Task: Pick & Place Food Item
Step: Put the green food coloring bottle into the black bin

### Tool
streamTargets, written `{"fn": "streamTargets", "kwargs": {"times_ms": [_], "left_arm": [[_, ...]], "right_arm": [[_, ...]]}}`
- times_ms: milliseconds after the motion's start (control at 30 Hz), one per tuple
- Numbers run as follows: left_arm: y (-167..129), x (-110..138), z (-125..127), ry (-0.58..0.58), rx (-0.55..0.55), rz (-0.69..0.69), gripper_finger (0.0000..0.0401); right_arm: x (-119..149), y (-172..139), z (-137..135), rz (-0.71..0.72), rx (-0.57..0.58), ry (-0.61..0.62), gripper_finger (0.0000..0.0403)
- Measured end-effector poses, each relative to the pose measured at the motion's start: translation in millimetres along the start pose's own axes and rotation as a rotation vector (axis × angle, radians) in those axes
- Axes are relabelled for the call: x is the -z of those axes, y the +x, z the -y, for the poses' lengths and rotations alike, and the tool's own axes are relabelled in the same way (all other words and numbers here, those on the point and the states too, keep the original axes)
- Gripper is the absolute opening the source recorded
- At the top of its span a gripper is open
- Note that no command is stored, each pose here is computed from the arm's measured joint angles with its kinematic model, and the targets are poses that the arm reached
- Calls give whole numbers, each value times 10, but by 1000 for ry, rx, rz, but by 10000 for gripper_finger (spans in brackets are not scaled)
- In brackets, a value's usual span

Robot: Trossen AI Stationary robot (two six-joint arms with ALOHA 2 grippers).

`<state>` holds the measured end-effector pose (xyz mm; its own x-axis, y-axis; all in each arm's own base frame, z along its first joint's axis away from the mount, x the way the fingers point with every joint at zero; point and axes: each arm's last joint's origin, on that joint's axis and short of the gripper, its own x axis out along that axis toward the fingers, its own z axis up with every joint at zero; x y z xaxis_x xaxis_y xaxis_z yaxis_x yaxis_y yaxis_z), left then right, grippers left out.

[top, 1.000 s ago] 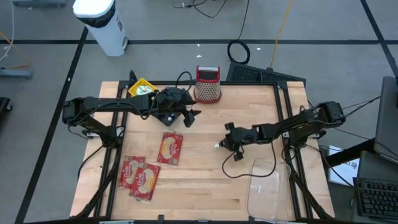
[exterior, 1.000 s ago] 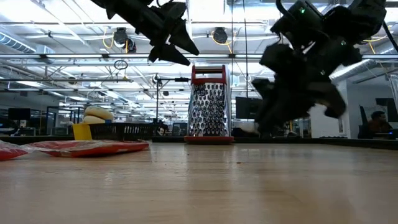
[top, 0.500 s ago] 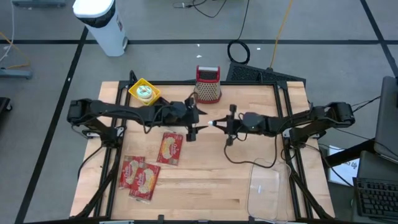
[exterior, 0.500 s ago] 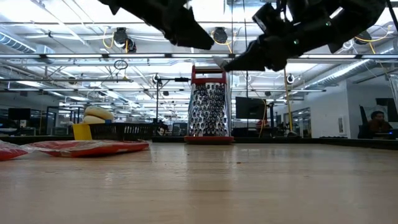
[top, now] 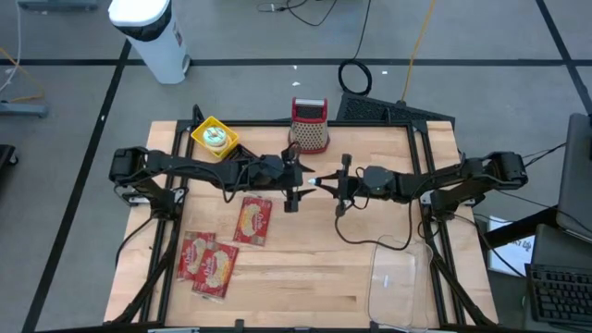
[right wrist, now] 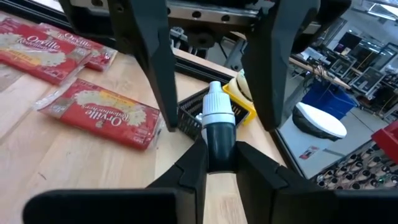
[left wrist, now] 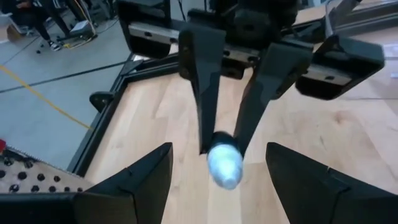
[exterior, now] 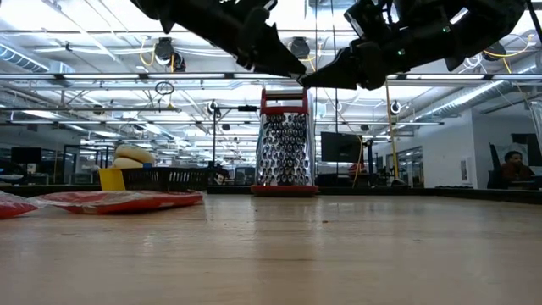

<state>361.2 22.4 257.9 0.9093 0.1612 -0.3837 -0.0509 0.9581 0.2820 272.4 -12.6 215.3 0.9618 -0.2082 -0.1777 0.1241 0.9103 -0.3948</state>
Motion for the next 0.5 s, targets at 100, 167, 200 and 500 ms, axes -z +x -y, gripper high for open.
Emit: {"fn": "streamTargets", "kwargs": {"times_ms": [100,167,200,500], "left_arm": [[0,12,-1,0,0,-12,255],[0,21,0,3,0,-23,255],[0,28,-1,4,-7,-32,253],[-1,41,-5,3,-33,-51,154]], "right_arm": [[-2,0,1,1,0,0,60],[1,0,-1,-1,-1,-1,59],[1,0,-1,-1,-1,0,58],[1,0,0,-1,0,0,59]]}}
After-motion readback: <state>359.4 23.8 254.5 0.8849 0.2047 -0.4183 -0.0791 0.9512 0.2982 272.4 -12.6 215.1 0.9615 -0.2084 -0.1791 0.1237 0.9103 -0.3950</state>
